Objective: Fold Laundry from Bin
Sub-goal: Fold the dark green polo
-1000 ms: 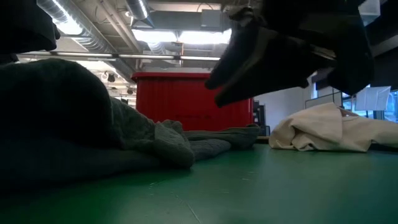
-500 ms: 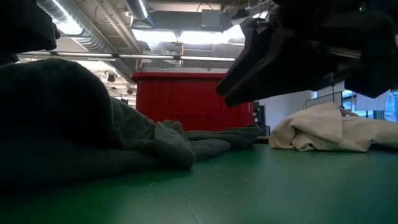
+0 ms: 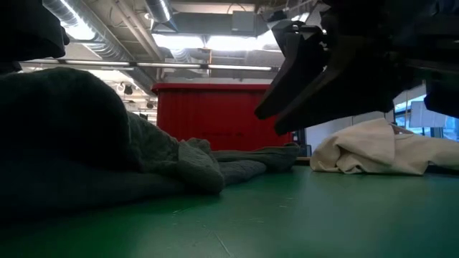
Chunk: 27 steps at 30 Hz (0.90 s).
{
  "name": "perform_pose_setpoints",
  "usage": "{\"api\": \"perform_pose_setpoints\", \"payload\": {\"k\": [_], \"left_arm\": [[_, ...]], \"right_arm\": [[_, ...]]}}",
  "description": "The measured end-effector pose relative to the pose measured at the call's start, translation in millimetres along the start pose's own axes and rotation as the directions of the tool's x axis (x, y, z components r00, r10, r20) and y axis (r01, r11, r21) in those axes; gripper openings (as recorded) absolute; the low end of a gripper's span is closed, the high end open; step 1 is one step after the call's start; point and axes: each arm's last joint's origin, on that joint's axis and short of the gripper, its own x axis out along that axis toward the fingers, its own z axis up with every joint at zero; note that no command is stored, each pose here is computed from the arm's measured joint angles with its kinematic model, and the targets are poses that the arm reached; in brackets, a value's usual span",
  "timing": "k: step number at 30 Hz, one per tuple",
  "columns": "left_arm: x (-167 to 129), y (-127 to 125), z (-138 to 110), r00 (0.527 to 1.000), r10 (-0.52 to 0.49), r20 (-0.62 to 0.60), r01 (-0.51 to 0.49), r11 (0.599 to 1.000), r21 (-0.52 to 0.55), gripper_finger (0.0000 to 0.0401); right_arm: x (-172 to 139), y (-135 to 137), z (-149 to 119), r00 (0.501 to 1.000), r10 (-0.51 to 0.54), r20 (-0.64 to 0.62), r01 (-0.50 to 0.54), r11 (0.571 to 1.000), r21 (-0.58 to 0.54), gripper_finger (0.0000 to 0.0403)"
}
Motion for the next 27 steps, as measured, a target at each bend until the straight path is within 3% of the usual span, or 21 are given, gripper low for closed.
{"api": "perform_pose_setpoints", "payload": {"k": [16, 27], "left_arm": [[0.2, 0.4, 0.5, 1.0, 0.001, 0.001, -0.001, 1.0, -0.002, 0.019], [0.4, 0.7, 1.3, 1.0, -0.001, 0.002, 0.001, 1.0, -0.006, 0.019]], "right_arm": [[0.1, 0.4, 0.1, 1.0, 0.012, 0.003, -0.012, 1.0, -0.008, 0.0146], [1.2, -2.6, -0.1, 1.0, -0.009, 0.001, 0.009, 1.0, -0.001, 0.026]]}}
